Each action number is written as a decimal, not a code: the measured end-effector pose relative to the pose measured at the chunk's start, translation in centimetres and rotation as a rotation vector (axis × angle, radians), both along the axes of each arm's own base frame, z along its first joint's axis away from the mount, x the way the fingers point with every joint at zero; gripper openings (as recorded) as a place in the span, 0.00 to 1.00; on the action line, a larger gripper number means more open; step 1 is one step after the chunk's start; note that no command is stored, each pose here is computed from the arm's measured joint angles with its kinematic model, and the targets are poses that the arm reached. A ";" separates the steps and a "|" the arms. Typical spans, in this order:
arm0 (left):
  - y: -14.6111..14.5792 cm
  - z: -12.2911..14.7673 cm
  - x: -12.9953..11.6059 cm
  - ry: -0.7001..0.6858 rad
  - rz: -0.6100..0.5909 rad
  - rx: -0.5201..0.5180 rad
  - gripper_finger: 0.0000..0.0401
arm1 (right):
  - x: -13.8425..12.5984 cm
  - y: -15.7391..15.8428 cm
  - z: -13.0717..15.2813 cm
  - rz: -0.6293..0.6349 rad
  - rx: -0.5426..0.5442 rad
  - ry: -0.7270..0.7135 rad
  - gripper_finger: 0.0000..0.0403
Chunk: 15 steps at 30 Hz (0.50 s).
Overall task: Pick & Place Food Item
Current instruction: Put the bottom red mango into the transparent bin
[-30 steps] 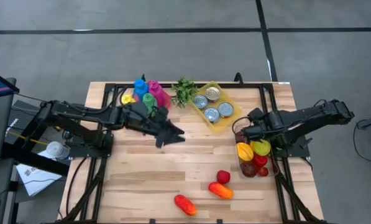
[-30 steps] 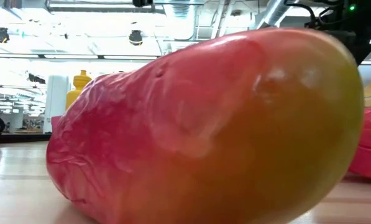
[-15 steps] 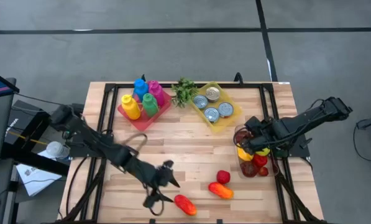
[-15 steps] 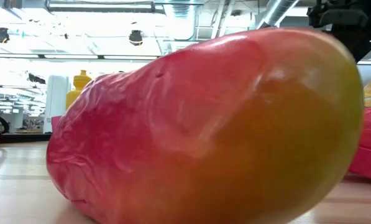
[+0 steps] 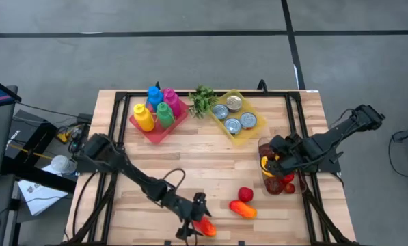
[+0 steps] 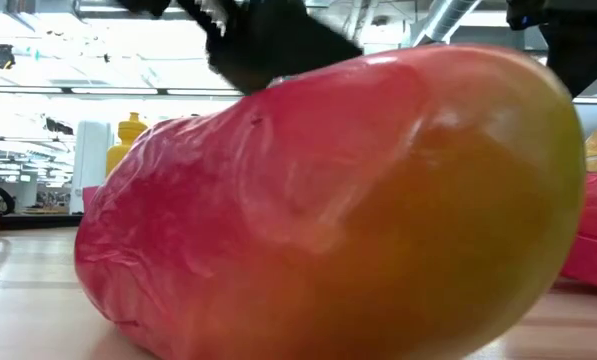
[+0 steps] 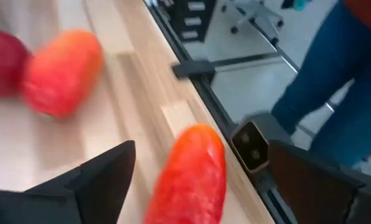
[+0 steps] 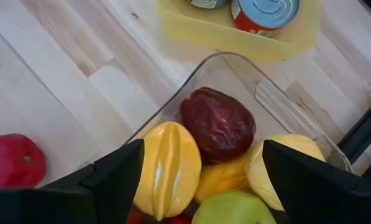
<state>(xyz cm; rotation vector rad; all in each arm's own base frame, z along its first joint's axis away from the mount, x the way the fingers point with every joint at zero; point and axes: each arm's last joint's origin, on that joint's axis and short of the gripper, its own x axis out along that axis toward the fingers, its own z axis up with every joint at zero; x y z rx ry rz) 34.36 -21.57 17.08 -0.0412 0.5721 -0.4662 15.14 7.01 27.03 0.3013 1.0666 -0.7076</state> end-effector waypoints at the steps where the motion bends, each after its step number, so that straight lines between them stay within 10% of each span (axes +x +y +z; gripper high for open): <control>1: -0.2 -0.8 0.2 0.007 -0.005 0.000 0.90 | 0.0 0.0 0.0 0.002 0.000 0.000 0.80; 15: -0.7 -6.6 0.8 0.106 0.031 0.051 0.89 | -0.1 0.3 0.0 0.021 0.001 -0.007 0.80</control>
